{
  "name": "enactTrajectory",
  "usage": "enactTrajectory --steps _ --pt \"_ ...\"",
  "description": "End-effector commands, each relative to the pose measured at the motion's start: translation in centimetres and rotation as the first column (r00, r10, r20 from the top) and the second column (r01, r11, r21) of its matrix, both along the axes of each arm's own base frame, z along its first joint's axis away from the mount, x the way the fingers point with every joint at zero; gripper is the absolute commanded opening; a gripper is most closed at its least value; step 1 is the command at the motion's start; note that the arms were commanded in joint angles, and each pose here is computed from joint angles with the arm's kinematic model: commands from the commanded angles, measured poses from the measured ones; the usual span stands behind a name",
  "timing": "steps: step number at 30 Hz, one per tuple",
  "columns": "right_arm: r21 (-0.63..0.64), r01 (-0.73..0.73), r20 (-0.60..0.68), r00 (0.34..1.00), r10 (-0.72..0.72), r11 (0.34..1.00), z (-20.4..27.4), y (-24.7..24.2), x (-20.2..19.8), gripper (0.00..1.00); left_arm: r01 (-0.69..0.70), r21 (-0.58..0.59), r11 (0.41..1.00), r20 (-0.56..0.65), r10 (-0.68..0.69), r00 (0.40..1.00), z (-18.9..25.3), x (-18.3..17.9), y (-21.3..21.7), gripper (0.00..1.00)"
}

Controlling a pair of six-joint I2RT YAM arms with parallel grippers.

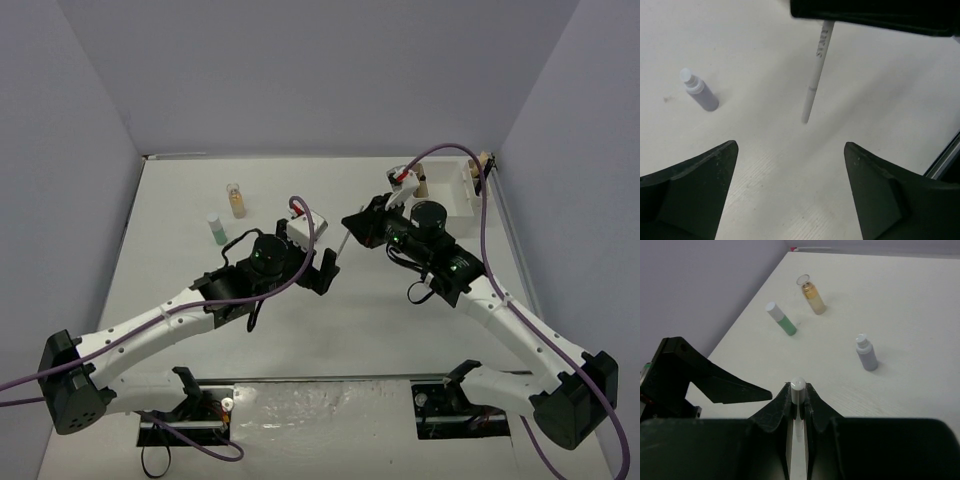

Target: Organize the makeup

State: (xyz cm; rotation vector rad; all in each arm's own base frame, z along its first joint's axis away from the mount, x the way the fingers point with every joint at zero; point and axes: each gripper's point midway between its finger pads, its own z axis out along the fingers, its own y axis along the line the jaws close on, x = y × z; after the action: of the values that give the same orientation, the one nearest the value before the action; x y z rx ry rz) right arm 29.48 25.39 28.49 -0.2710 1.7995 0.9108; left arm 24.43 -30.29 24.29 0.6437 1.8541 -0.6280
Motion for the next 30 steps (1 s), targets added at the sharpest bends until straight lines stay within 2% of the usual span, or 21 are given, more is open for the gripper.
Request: enactTrajectory --steps 1,4,6,10,13,21,26,30 --pt "-0.096 0.268 0.203 0.948 -0.245 0.959 3.6 -4.1 5.0 0.00 -0.178 -0.067 0.982 0.003 0.179 0.984 4.4 3.1 3.0 0.89" --pt "-0.161 0.457 0.270 0.873 -0.407 0.875 3.7 -8.4 8.2 0.00 -0.279 -0.056 0.959 -0.063 0.275 0.959 4.0 4.2 6.4 0.91" --pt "-0.174 0.585 0.321 0.794 -0.516 0.792 3.9 -12.2 10.6 0.00 -0.379 -0.056 0.924 -0.092 0.373 0.923 4.1 5.5 10.1 0.92" --pt "-0.155 0.704 0.381 0.690 -0.616 0.693 4.4 -16.1 14.0 0.00 -0.518 0.004 0.855 -0.124 0.514 0.849 3.1 6.4 16.4 0.96" --pt "-0.176 0.750 0.413 0.644 -0.644 0.637 4.1 -17.8 16.4 0.00 -0.591 0.064 0.804 -0.163 0.593 0.789 1.9 6.0 20.1 0.97" --pt "-0.235 0.799 0.450 0.595 -0.666 0.554 2.1 -20.6 22.0 0.00 -0.646 0.154 0.748 -0.133 0.664 0.736 -0.9 5.1 24.1 0.97" --pt "-0.264 0.802 0.447 0.594 -0.669 0.535 0.6 -21.5 23.9 0.00 -0.655 0.151 0.740 -0.126 0.672 0.730 -0.9 4.7 24.5 0.97" --pt "-0.273 0.792 0.425 0.608 -0.671 0.545 -1.6 -21.6 24.6 0.00 -0.652 0.138 0.746 -0.125 0.666 0.735 -0.8 4.5 24.4 0.97"
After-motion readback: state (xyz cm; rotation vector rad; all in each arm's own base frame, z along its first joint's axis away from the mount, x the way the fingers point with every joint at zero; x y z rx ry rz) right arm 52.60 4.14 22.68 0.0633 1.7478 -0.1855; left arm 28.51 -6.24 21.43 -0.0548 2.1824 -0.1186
